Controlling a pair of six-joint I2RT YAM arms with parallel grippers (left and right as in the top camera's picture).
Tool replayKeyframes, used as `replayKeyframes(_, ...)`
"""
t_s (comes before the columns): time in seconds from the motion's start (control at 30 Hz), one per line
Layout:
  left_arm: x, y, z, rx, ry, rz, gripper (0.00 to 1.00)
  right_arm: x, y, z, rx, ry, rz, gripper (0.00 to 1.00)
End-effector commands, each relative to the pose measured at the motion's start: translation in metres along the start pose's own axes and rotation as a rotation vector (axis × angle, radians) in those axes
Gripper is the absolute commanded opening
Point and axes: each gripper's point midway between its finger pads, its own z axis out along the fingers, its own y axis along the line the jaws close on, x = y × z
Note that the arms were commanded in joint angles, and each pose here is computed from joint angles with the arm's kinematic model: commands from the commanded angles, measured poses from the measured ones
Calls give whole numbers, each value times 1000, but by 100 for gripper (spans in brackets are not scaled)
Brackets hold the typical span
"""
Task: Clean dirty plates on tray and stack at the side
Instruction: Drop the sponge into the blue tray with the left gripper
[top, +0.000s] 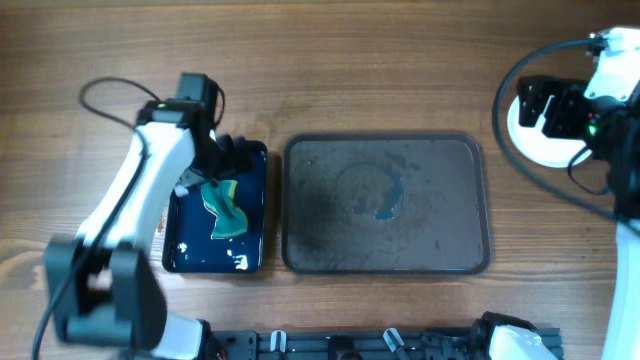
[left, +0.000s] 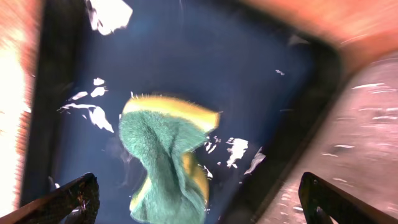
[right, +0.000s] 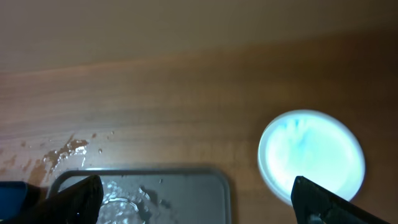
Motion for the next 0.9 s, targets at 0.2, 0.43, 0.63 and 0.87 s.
replayKeyframes(0.2,17,8,-193,220,-597,161,100,-31,45,-139,45,-393,-424,95)
replayKeyframes(0.43,84,32,-260,293,-845,282,100,-8,56,-174,65,-420,-477,100)
replayKeyframes(0.63,97,40,-261,295,-850,282,100,41,53,-150,8,-203,-415,100)
replayKeyframes(0.87,98,40,-261,295,-849,282,100,59,52,-145,-10,-130,-393,100)
